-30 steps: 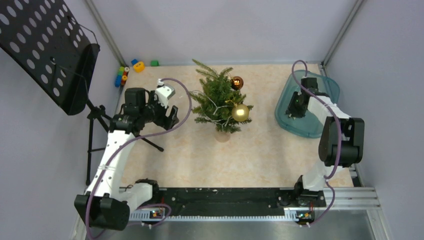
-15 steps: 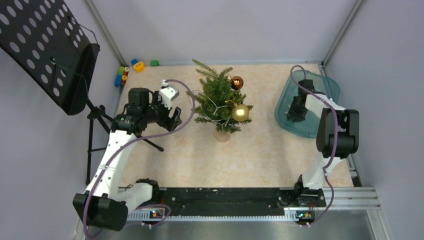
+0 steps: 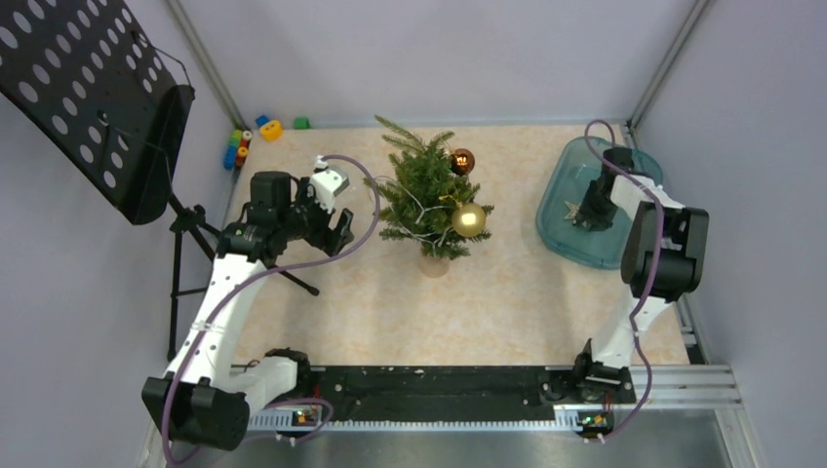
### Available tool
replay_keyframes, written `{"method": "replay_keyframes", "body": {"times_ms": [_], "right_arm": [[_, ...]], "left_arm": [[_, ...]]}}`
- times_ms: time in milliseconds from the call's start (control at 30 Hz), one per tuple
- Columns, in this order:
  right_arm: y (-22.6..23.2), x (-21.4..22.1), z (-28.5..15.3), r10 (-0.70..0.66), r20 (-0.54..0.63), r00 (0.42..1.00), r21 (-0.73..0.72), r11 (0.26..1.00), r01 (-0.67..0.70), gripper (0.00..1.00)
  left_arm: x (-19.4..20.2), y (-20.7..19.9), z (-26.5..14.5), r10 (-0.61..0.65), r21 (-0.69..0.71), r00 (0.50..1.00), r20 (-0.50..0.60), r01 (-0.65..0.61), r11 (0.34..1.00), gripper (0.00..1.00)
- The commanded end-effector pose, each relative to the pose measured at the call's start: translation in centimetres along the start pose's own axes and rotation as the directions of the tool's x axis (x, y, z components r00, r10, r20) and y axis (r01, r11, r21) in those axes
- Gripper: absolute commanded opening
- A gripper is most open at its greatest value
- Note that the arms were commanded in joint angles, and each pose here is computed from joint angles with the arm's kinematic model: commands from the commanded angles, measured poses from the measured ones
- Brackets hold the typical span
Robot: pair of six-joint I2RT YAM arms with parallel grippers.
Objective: Decorate the small christmas tree
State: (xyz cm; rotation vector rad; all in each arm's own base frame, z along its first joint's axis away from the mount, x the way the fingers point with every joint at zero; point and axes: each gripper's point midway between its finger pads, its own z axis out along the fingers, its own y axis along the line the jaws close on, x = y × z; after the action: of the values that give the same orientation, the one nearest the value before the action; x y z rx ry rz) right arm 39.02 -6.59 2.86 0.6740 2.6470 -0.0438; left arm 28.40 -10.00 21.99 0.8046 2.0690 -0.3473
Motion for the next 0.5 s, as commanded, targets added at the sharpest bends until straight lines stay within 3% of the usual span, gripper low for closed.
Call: {"method": "replay_keyframes", "body": {"times_ms": [0, 233, 467], "right_arm": [[0.7, -1.8, -2.0, -0.069, 0.034, 0.997, -0.028, 0.997, 0.070, 0.35], [3.0, -1.2, -3.6, -0.073, 0.061, 0.995, -0.062, 0.995, 0.077, 0.39], [1.6, -1.5, -1.7, -0.059, 0.026, 0.998, 0.046, 0.997, 0.058, 0.36]], "left_arm": [[-1.1, 0.4, -0.1, 0.037, -0.020, 0.998, 0.040, -0.036, 0.999, 0.84], [-1.1, 0.4, -0.1, 0.035, -0.017, 0.999, 0.041, -0.034, 0.999, 0.84], [-1.0, 0.4, 0.0, 0.036, -0.017, 0.999, 0.037, -0.036, 0.999, 0.83]]}}
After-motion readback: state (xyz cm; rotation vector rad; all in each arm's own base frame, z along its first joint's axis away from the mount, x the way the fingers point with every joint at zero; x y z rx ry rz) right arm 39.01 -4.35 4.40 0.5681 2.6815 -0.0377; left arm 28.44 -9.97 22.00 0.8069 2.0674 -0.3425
